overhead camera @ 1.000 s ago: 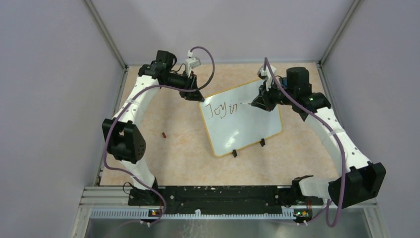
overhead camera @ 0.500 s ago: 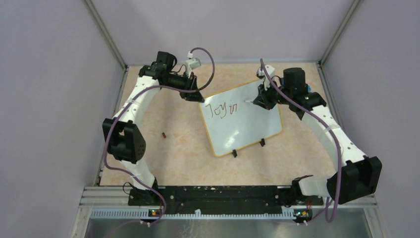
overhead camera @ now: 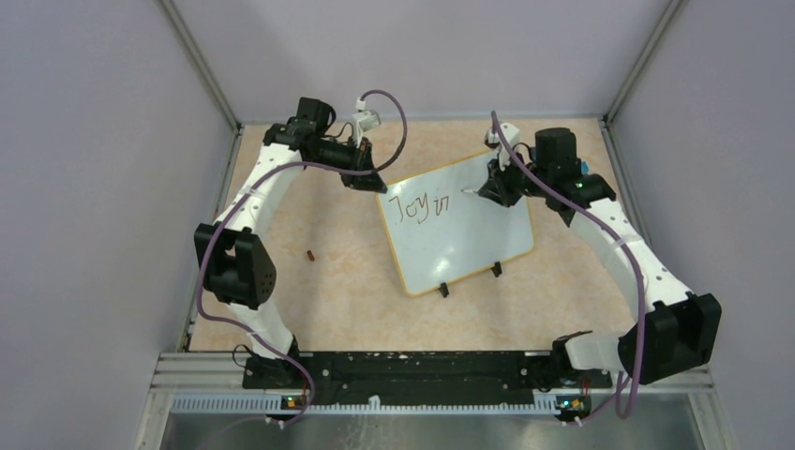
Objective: Write a sentence on the whiteboard
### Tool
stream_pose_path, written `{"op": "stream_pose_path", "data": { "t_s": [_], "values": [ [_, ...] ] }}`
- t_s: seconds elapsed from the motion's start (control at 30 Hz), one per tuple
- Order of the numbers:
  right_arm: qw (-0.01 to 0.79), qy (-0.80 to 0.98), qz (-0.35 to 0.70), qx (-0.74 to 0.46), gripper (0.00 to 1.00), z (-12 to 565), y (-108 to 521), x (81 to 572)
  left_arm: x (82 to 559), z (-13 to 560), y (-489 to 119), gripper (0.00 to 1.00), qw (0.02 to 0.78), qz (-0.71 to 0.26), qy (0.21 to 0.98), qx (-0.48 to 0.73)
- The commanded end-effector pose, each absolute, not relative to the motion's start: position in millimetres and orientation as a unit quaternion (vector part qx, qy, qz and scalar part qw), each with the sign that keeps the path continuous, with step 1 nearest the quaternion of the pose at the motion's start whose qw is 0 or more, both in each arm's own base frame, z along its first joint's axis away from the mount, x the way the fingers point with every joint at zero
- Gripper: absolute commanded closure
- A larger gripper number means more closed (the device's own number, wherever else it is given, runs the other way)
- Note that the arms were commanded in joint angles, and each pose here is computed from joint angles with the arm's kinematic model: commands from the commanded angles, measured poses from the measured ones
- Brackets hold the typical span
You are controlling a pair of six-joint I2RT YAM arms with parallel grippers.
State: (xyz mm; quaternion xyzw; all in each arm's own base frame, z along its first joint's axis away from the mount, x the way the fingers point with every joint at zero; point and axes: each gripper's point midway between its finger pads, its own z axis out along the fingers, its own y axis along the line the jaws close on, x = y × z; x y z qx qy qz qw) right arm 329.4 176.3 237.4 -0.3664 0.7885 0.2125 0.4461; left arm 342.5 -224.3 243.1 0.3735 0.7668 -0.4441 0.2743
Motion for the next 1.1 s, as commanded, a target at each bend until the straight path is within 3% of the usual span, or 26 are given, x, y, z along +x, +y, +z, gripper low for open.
{"op": "stream_pose_path", "data": {
  "t_s": [0.0,0.23,1.07],
  "values": [
    [0.478,0.764,0.213,-0.378,1.00,261,185,340,341,252,-229,0.89,0.287,-0.453,0.753,0.382],
    [0.482,0.757,0.215,-0.385,1.00,268,192,340,341,254,-228,1.00,0.288,-0.453,0.752,0.382],
    [0.455,0.777,0.200,-0.386,1.00,239,187,333,343,251,-227,1.00,0.289,-0.447,0.757,0.379]
  ]
}}
